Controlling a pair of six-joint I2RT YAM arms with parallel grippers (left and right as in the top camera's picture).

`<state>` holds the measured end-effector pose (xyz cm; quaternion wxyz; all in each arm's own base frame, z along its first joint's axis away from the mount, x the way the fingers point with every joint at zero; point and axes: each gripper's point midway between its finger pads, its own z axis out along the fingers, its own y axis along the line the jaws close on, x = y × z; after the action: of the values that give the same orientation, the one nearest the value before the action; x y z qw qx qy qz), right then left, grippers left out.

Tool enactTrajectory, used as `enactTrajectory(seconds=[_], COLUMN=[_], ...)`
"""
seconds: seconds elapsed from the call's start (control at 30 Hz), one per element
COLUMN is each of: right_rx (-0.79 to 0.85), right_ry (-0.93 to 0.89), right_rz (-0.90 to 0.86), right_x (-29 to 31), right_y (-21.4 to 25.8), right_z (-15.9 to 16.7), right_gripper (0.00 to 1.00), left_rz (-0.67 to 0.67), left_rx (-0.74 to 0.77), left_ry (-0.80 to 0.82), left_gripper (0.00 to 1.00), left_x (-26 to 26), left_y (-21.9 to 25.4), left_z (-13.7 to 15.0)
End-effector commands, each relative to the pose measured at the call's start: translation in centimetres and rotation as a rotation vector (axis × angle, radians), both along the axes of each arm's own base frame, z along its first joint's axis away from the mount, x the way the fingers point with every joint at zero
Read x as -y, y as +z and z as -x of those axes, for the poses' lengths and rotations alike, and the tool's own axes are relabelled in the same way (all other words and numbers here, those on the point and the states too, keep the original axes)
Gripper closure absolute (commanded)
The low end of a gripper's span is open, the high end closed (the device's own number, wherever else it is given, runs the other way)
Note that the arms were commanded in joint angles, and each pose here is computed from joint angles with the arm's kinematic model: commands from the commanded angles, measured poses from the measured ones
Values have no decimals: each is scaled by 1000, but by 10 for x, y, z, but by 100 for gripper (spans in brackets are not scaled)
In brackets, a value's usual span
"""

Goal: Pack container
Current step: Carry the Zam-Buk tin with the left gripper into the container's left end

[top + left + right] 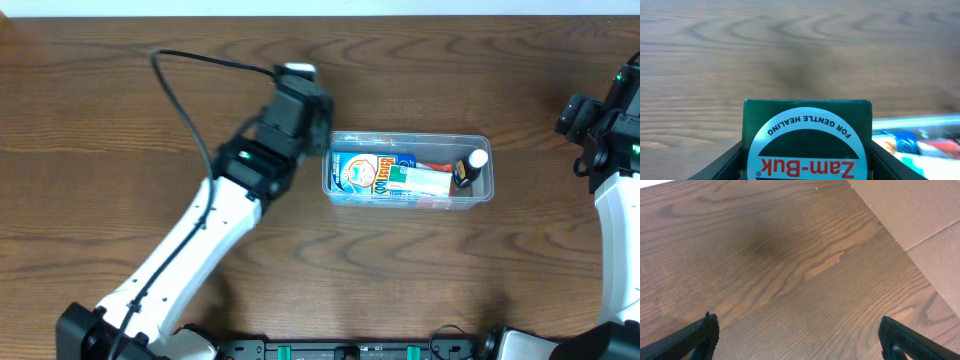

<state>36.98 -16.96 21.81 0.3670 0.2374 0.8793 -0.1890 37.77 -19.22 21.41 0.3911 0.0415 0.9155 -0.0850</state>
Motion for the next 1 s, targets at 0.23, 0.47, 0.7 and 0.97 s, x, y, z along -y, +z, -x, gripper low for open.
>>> enactTrajectory(seconds=[0.23, 0.47, 0.7, 0.97], right_rx=[17, 16, 17, 17], right_ry=[-3, -3, -4, -3], right_rz=[21, 21, 21, 21], right_x=[4, 4, 4, 3], right_y=[11, 11, 11, 11], right_z=[1, 1, 1, 1], right_gripper=[1, 1, 1, 1], left_rz=[-25, -59, -95, -97], left_rx=[-130, -246, -295, -298], left_ry=[-116, -67, -55, -55], left_gripper=[45, 45, 44, 31], left_x=[65, 72, 75, 75], left_y=[-43, -92, -123, -126], left_z=[43, 47, 45, 44])
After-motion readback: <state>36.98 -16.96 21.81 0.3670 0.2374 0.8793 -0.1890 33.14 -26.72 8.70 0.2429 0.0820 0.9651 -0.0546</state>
